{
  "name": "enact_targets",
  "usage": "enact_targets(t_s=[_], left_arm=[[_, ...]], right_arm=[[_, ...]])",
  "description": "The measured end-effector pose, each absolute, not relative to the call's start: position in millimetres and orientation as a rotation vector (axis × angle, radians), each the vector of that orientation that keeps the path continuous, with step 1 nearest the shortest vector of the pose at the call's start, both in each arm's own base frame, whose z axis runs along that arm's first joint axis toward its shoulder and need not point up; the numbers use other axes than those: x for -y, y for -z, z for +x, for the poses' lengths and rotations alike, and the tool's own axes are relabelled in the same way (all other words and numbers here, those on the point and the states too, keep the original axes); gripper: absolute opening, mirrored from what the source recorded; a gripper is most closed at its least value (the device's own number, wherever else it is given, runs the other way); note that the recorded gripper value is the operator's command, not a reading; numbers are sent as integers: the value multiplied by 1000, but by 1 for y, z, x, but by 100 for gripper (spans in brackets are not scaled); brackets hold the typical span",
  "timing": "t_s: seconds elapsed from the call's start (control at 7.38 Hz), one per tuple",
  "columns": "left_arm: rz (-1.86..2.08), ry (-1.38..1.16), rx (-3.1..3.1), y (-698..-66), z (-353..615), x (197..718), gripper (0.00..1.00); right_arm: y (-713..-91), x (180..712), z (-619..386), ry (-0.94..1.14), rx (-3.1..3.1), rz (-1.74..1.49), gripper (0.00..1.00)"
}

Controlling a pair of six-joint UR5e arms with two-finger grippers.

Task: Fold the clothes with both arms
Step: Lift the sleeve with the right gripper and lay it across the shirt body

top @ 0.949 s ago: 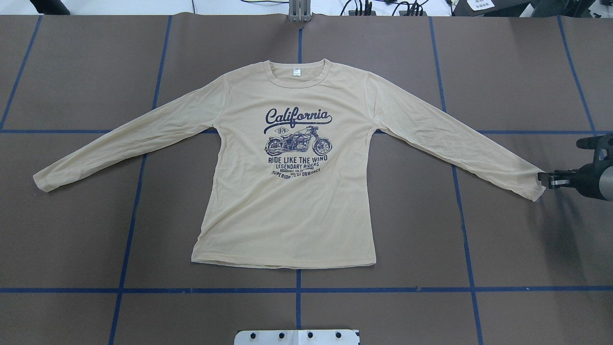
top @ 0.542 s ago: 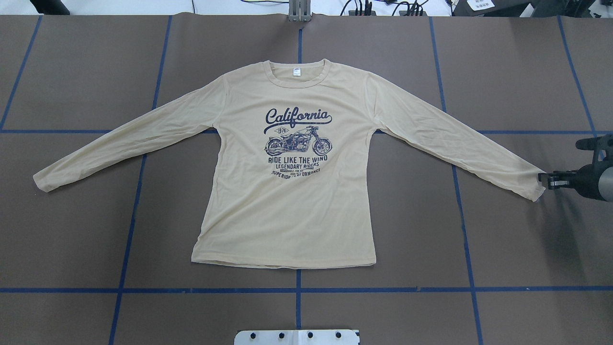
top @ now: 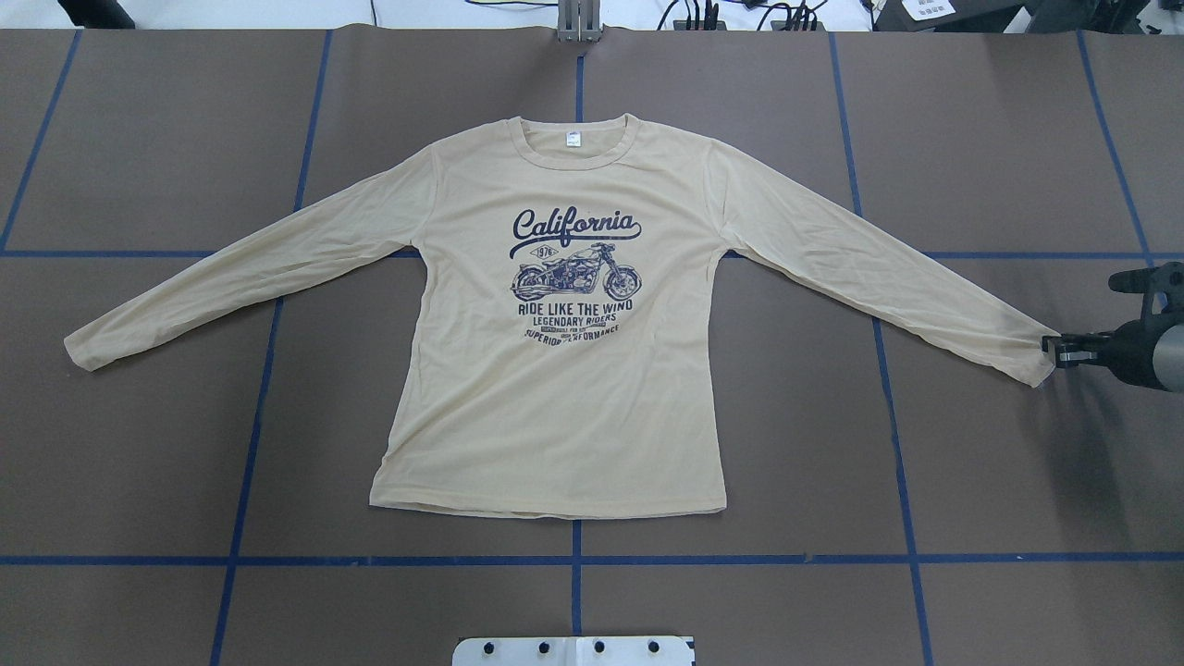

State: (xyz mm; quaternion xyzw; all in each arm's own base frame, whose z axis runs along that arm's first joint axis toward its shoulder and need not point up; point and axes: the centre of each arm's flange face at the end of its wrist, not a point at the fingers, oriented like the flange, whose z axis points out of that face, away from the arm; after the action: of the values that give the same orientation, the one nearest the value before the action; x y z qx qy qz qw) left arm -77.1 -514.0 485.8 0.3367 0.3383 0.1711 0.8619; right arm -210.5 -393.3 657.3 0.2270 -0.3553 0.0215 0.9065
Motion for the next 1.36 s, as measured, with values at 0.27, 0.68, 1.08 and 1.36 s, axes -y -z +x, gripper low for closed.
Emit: enact_targets(t_s=[0.27,0.68,1.08,1.36], left_arm=[[706,-359,-709,-486,-77,514,100],[705,-360,-709,-487,-77,514,100],[703,-358,-710,-488,-77,511,100],[701,-355,-711,-488,-77,511,100]], right_arm=[[-646,395,-211,-39,754,475,0],[-547,418,-173,-93,833,463,0],[-369,470,-192,-140,898,514,0],[-260,497,-280,-174,884,545,0]])
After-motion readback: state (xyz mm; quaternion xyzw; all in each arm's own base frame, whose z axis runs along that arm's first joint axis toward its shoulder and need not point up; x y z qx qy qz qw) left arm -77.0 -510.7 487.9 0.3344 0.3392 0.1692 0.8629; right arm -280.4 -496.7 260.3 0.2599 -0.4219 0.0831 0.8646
